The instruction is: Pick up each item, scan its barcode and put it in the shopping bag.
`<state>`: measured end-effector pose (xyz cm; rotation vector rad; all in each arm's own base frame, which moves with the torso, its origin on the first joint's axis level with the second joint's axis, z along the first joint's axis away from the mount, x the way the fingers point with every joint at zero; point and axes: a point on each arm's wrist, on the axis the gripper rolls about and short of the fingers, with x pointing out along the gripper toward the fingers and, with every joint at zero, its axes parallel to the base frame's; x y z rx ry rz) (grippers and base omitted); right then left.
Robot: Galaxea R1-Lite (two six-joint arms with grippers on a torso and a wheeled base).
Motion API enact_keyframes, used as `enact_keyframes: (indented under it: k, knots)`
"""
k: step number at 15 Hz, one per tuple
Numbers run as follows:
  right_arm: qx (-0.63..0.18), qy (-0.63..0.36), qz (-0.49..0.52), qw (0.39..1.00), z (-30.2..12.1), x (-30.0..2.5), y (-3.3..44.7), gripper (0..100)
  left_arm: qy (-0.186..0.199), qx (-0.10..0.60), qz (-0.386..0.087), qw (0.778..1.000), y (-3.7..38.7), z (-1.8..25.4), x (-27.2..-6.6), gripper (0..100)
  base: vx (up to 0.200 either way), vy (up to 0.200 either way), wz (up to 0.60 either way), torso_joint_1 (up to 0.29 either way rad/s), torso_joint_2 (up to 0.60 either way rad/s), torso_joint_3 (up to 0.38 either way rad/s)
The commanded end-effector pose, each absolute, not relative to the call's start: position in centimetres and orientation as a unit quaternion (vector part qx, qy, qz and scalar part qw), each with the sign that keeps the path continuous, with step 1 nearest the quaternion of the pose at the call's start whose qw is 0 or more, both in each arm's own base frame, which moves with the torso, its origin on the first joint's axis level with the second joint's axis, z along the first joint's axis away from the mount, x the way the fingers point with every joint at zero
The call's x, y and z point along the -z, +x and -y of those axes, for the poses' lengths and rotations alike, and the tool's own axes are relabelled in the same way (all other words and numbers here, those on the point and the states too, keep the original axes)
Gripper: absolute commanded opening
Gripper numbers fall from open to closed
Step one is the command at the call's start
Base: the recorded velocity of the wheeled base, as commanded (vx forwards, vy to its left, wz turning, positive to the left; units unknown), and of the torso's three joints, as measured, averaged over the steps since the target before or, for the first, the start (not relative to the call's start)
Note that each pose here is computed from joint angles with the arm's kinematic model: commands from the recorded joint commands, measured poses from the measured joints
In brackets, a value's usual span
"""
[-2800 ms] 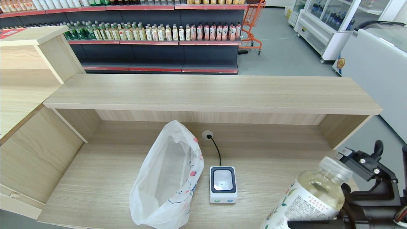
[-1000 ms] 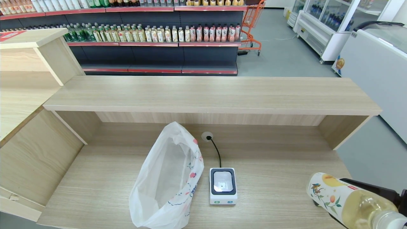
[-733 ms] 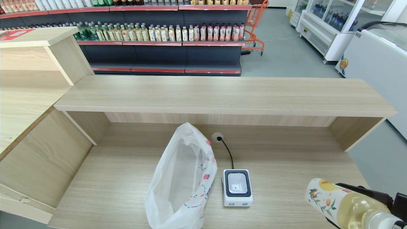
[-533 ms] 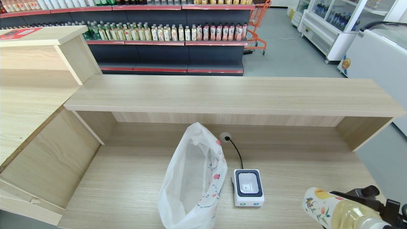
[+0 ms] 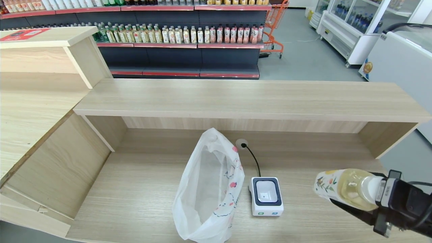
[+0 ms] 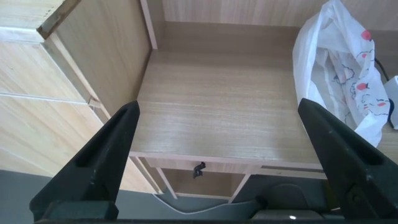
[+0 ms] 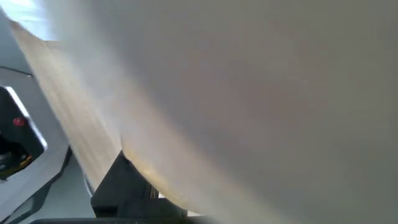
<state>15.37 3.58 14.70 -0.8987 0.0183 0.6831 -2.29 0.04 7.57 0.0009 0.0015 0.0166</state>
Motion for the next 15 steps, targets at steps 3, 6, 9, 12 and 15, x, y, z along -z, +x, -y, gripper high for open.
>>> enact_keyframes:
  k: [3, 6, 9, 12, 15]
  knots:
    - [-0.382, -0.407, -0.006, 0.830, -4.2, -10.7, 21.5, 0, 0.000, -0.008, -0.001, 1.000, -2.3, 0.0, -7.6, 100, 0.000, 0.000, 0.00, 0.000, 0.00, 0.000]
    - [-0.435, -0.389, 0.030, 0.811, -4.8, -8.5, 24.0, 0, 0.000, -0.008, -0.001, 1.000, -2.3, 0.0, -7.6, 100, 0.000, 0.000, 0.00, 0.000, 0.00, 0.000]
    - [-0.490, -0.394, 0.081, 0.773, -3.8, -6.5, 27.2, 0, 0.001, -0.008, -0.001, 1.000, -2.3, 0.0, -7.6, 100, 0.000, 0.000, 0.00, 0.000, 0.00, 0.000]
    - [-0.502, -0.403, 0.090, 0.760, -3.1, -4.9, 28.5, 0, 0.000, -0.008, -0.001, 1.000, -2.3, 0.0, -7.6, 100, 0.000, 0.000, 0.00, 0.000, 0.00, 0.000]
    - [-0.509, -0.408, 0.100, 0.752, -3.2, -4.2, 29.2, 0, 0.000, -0.008, -0.001, 1.000, -2.3, 0.0, -7.6, 100, 0.000, 0.000, 0.00, 0.000, 0.00, 0.000]
